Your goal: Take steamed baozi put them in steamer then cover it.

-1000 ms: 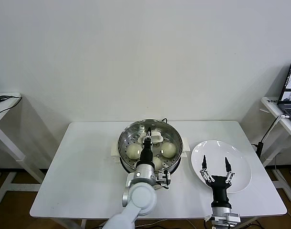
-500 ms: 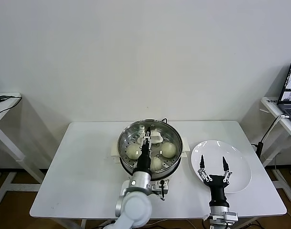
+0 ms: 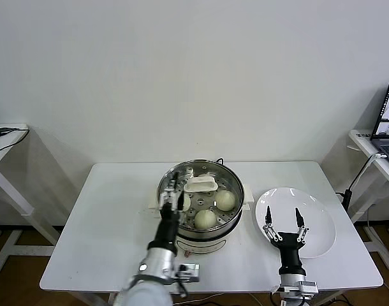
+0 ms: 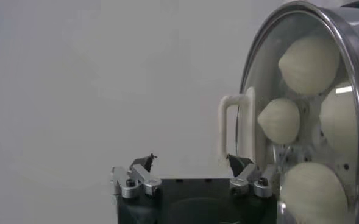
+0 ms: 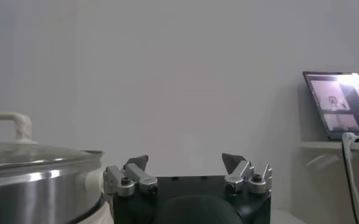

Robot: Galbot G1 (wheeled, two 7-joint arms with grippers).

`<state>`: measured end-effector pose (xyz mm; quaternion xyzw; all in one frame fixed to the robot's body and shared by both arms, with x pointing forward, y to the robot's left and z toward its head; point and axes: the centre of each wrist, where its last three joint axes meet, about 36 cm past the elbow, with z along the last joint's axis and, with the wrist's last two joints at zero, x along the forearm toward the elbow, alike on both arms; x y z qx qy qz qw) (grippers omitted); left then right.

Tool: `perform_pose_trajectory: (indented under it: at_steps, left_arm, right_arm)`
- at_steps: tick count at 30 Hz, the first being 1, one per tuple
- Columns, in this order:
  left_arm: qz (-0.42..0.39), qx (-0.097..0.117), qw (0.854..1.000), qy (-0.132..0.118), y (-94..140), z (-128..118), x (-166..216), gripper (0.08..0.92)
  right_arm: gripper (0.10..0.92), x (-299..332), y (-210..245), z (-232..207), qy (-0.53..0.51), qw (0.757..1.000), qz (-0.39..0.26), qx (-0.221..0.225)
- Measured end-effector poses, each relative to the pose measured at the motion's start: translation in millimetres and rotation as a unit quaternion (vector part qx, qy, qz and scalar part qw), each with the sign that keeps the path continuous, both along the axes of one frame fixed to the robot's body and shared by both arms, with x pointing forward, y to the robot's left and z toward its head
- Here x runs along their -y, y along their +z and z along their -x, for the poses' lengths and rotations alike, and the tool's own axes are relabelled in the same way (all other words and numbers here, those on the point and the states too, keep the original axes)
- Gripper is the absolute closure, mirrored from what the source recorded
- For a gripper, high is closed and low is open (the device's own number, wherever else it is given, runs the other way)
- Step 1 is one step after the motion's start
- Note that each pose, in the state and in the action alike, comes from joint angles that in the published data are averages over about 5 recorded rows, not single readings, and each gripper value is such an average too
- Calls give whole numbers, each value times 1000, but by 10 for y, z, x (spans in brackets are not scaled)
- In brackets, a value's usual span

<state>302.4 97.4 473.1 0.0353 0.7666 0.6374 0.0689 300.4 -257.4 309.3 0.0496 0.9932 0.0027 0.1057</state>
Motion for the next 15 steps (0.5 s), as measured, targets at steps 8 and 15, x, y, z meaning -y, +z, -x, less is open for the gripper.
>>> perform_pose_trajectory:
  at_steps: [8,15]
  left_arm:
    - [161,-12,987,19,176,102,-664,177]
    - [283,-19,958,43,97,115,-1165,177]
  right_arm:
    - [200,-33,268,6,7,1000,-2,-8]
    - [200,-102,444,1,16,1000,-8,-10]
